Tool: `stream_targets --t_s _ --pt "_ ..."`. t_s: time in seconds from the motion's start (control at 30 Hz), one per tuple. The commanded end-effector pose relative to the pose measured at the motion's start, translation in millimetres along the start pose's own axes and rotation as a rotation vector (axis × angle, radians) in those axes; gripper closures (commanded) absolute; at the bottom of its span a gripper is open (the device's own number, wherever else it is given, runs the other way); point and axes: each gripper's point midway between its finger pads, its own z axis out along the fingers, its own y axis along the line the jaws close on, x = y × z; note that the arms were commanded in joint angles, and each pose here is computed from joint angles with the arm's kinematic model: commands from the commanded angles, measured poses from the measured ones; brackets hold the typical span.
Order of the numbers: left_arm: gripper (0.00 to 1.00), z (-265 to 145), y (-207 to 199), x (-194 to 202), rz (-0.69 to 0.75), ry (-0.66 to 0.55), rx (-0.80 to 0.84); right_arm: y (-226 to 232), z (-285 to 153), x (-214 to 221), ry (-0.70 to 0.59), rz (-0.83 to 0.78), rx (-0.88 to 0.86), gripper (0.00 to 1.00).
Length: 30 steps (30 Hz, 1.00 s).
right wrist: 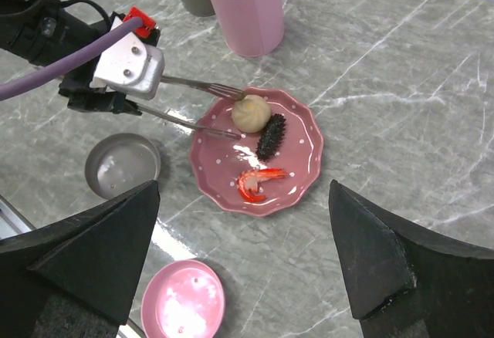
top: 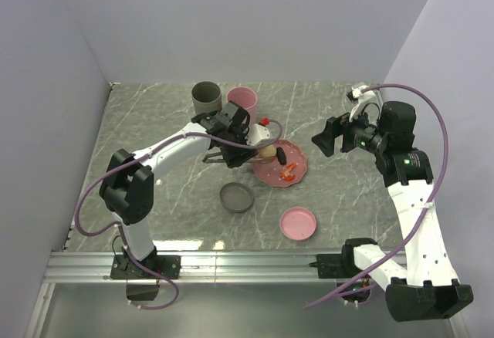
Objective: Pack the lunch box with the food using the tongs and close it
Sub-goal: Pick up the food using the clamp
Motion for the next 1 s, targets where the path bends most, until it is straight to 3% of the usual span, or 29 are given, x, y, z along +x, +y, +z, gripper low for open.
stream_targets --t_s 0.0,0.97 --pt "0.39 -8 19 -27 0.029 -0.073 -0.070 2 -3 -13 -0.029 -0.007 -0.015 0.03" --pt "0.37 17 24 -18 0.029 -0.016 -0.052 2 0 -8 -0.017 -0.011 -0.025 0.03"
